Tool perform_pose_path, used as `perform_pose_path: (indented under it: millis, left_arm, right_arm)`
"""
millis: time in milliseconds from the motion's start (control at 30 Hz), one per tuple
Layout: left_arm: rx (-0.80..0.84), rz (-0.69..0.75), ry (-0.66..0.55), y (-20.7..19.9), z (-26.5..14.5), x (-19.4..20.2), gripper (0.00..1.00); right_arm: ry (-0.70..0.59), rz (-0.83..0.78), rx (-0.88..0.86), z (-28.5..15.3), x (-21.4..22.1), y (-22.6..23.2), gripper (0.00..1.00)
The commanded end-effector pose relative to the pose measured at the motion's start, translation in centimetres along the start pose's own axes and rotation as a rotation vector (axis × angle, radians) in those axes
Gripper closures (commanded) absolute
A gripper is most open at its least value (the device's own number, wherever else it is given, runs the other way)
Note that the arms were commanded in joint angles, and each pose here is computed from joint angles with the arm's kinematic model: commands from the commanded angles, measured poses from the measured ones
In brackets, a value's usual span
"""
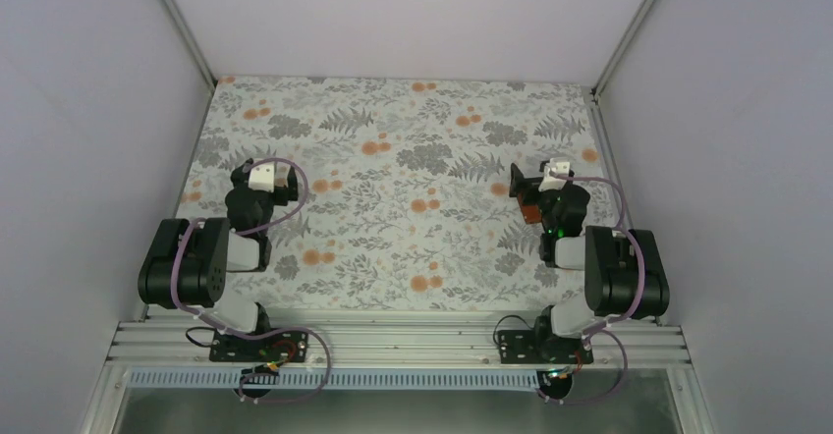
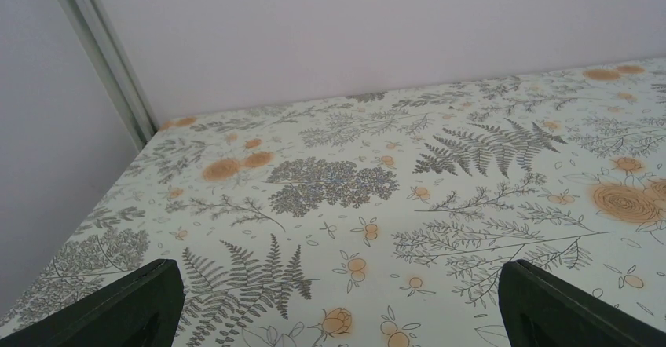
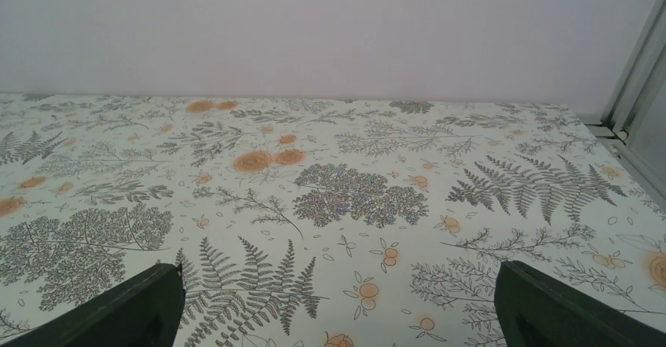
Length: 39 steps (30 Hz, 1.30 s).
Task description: Take the credit cards out of the card holder
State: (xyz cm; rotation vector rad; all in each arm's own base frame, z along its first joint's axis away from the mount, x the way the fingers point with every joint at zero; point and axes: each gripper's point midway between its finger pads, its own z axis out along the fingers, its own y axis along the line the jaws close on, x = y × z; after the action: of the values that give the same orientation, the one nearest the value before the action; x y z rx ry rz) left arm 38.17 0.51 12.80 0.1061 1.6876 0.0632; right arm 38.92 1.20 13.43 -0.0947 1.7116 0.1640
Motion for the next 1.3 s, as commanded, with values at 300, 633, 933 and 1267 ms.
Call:
perform_pose_path:
  millis: [300, 633, 933, 1267]
  left_arm:
    - [0.004, 0.002, -0.046, -0.1, 0.0, -1.2, 0.0]
    - [-0.054, -0.021, 0.15, 2.2, 5.1, -4.9, 0.0]
    - [0.009, -0.03, 0.314, 2.1, 6.6, -9.9, 0.0]
    - [0.114, -0.038, 0.301, 0.5, 5.3, -11.5, 0.0]
  right_arm:
    - [0.058, 0.175, 0.314, -0.3, -5.1, -5.6, 0.0]
    - [0.598, 0.344, 0.453, -0.3, -1.8, -6.3, 0.0]
    - [0.93, 0.317, 0.456, -3.5, 4.7, -4.9, 0.0]
    - [1.273, 0.321, 0.372, -5.8, 13.9, -3.1, 0.0]
